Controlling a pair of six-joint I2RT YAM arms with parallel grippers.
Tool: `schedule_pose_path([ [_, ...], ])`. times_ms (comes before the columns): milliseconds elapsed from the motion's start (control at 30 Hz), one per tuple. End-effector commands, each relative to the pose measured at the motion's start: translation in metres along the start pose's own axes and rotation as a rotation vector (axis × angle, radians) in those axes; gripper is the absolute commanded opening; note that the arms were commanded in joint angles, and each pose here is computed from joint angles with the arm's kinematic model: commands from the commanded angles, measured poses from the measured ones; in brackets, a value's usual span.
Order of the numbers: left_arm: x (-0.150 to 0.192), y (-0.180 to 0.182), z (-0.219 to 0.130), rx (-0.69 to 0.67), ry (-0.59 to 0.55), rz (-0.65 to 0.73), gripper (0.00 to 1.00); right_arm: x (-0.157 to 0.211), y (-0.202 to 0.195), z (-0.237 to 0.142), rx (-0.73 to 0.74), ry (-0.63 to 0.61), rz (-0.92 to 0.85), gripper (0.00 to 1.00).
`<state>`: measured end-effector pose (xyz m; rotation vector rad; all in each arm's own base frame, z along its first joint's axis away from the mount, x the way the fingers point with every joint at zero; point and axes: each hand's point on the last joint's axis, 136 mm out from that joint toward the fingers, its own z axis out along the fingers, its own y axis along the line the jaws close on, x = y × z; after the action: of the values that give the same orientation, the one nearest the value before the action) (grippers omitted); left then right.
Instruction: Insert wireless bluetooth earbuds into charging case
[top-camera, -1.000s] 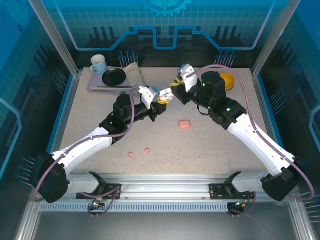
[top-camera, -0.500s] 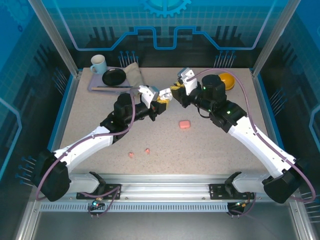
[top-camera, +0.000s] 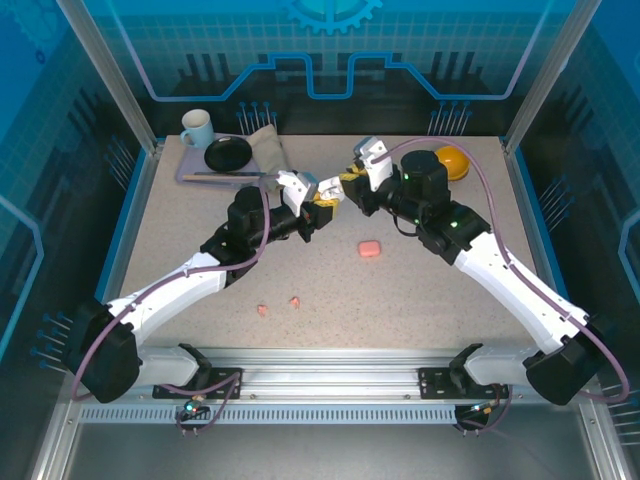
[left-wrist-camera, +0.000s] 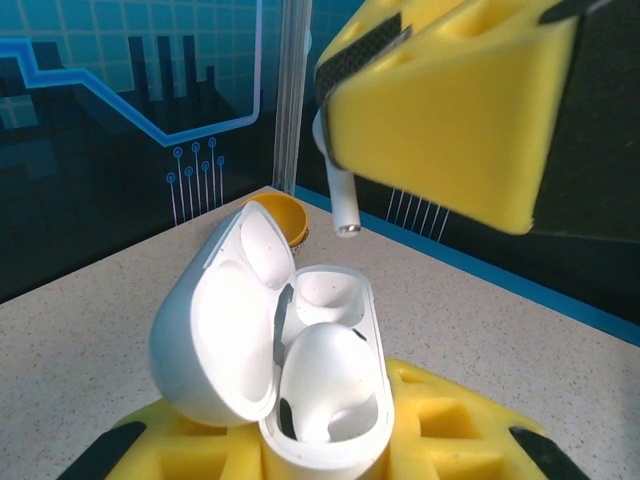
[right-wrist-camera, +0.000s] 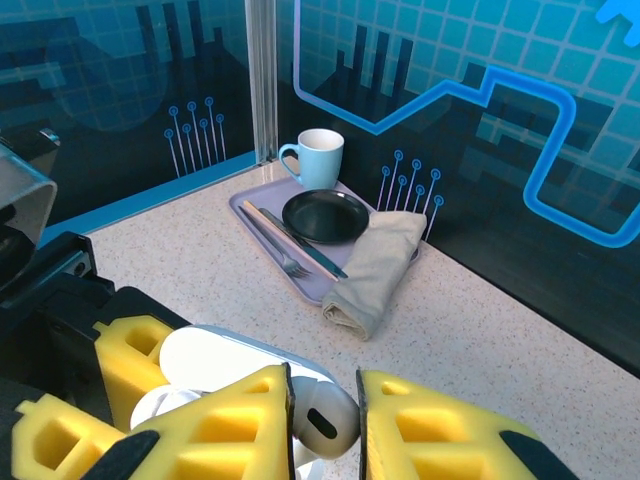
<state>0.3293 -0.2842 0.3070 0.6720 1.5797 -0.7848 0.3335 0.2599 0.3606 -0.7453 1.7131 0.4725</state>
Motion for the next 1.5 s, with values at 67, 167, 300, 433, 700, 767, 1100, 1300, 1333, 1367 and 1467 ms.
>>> schedule_pose_path([
  [67, -0.023, -0.004, -0.001, 0.027, -0.062, 0.016, 0.00, -0.001, 0.000, 0.006, -0.010, -0.015, 0.017, 0.20],
  [167, -0.024, -0.004, -0.001, 0.027, -0.064, 0.018, 0.00, 0.001, 0.000, 0.008, -0.009, -0.012, 0.019, 0.19],
  [300, -0.026, -0.004, -0.001, 0.027, -0.069, 0.020, 0.00, 0.004, 0.000, 0.011, -0.009, -0.003, 0.024, 0.19],
  [433, -0.027, -0.004, -0.001, 0.026, -0.071, 0.022, 0.00, 0.006, 0.000, 0.011, -0.008, 0.002, 0.024, 0.18],
  [700, -0.027, -0.004, -0.001, 0.024, -0.072, 0.025, 0.00, 0.008, -0.001, 0.009, -0.008, 0.005, 0.029, 0.17],
  [767, -0.027, -0.003, -0.001, 0.023, -0.073, 0.027, 0.00, 0.009, -0.001, 0.008, -0.009, 0.009, 0.029, 0.17],
  [1100, -0.028, -0.002, 0.000, 0.018, -0.075, 0.034, 0.00, 0.016, 0.004, 0.005, -0.030, 0.033, 0.003, 0.17],
  [1300, -0.029, -0.002, 0.001, 0.020, -0.075, 0.034, 0.00, 0.012, 0.012, 0.001, -0.057, 0.031, -0.022, 0.18],
  [1333, -0.028, -0.002, 0.001, 0.021, -0.074, 0.032, 0.00, 0.013, 0.013, 0.001, -0.059, 0.035, -0.025, 0.19],
  [1367, -0.028, -0.002, 0.002, 0.020, -0.073, 0.032, 0.00, 0.013, 0.014, 0.001, -0.063, 0.038, -0.029, 0.20],
  [1467, -0.027, -0.001, 0.002, 0.020, -0.073, 0.028, 0.00, 0.013, 0.016, 0.000, -0.067, 0.038, -0.034, 0.21],
])
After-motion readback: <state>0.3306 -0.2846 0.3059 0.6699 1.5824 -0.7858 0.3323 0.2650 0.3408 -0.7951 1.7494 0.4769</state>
